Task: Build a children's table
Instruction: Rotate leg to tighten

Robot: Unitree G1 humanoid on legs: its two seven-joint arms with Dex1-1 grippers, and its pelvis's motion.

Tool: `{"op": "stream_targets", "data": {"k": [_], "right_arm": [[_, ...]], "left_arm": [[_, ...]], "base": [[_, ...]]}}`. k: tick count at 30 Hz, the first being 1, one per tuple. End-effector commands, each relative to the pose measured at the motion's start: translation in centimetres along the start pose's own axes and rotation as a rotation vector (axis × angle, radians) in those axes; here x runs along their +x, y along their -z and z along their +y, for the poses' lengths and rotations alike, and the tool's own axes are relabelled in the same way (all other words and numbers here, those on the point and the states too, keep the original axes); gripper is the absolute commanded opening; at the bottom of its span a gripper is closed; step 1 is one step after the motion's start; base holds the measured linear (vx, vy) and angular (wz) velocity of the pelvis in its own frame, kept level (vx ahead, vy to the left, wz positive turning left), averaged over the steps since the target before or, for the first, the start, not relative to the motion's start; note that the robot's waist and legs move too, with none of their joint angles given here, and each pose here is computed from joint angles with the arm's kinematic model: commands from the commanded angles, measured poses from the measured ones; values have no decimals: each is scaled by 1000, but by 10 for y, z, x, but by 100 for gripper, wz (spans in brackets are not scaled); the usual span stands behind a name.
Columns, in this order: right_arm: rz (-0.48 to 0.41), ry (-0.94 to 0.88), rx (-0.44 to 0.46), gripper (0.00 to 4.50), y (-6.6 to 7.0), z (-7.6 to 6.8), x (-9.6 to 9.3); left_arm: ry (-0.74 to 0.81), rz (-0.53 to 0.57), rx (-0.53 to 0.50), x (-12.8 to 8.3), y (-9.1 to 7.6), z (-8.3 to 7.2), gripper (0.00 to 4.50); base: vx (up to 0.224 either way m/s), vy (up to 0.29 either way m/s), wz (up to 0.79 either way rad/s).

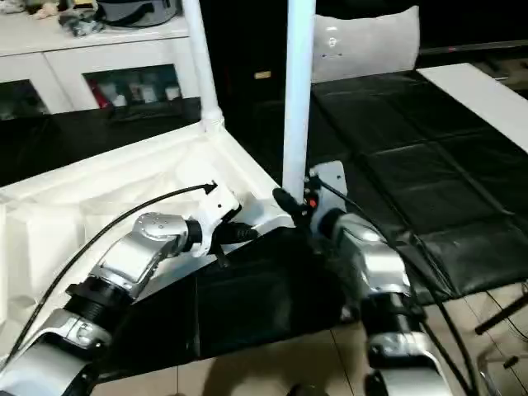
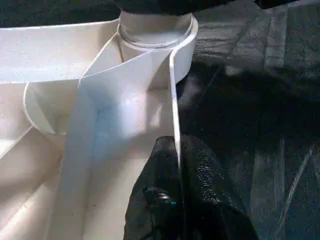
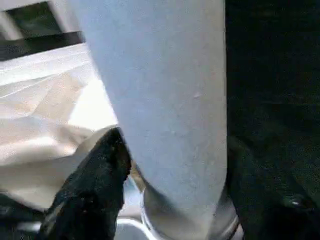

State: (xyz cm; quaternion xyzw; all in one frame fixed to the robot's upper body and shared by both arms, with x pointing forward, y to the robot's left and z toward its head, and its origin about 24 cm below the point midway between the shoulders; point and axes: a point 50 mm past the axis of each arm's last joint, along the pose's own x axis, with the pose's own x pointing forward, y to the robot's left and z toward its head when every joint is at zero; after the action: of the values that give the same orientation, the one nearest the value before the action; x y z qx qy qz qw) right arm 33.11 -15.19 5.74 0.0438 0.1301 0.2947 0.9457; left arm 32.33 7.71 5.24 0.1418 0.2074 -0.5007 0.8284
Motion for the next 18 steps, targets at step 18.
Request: {"op": "stream_targets", "data": {"k": [18], "right_arm": [[188, -674, -245, 374, -8, -5, -63]], "left_arm": [[447, 46, 293, -43, 13, -7, 0]], "base": [[0, 0, 0]]}}
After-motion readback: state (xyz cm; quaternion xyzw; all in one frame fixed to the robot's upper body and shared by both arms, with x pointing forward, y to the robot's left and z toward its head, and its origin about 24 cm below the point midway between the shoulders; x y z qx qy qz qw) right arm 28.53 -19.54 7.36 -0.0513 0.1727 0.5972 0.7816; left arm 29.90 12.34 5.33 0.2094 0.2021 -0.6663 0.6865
